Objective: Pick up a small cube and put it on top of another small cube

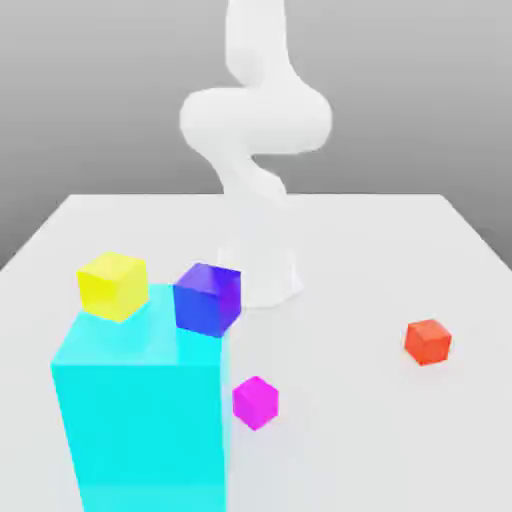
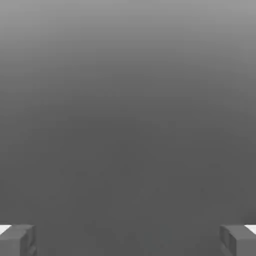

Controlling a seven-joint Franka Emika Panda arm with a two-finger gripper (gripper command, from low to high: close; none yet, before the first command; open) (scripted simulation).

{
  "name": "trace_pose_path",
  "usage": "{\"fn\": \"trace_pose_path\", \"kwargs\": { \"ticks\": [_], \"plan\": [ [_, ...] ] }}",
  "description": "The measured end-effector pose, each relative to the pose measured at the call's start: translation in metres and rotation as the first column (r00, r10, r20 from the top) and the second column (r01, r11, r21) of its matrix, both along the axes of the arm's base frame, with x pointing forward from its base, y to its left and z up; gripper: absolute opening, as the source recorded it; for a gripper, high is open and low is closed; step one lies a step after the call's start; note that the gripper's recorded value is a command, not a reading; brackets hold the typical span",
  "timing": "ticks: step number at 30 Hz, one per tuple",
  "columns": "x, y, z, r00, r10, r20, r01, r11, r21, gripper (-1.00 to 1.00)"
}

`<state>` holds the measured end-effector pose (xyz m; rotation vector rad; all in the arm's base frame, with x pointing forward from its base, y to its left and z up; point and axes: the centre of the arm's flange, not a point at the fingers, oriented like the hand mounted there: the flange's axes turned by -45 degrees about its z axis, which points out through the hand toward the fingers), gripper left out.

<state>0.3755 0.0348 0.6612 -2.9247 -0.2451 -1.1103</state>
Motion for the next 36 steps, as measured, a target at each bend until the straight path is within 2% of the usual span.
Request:
{"fn": "trace_pose_path", "kwargs": {
  "ticks": [3,6,9,12,17,22,24,30,31,36],
  "plan": [
    [0.023,0.051,-0.068,0.974,0.205,-0.098,-0.213,0.974,-0.080,0.00],
    [0.028,0.101,-0.135,0.901,0.387,-0.194,-0.415,0.899,-0.135,0.00],
    [0.018,0.148,-0.201,0.787,0.545,-0.291,-0.603,0.779,-0.170,0.00],
    [-0.007,0.189,-0.266,0.634,0.670,-0.386,-0.764,0.618,-0.184,0.00],
    [-0.074,0.236,-0.367,0.321,0.784,-0.531,-0.947,0.280,-0.158,0.00],
    [-0.163,0.252,-0.453,-0.034,0.764,-0.644,-0.991,-0.111,-0.079,0.00],
    [-0.171,0.249,-0.474,-0.071,0.751,-0.656,-0.987,-0.150,-0.065,0.00],
    [-0.173,0.247,-0.527,-0.082,0.748,-0.659,-0.986,-0.159,-0.058,0.00],
    [-0.173,0.247,-0.532,-0.082,0.748,-0.659,-0.985,-0.159,-0.058,-1.00],
    [-0.174,0.247,-0.532,-0.083,0.747,-0.660,-0.986,-0.159,-0.057,-1.00]
  ]
}}
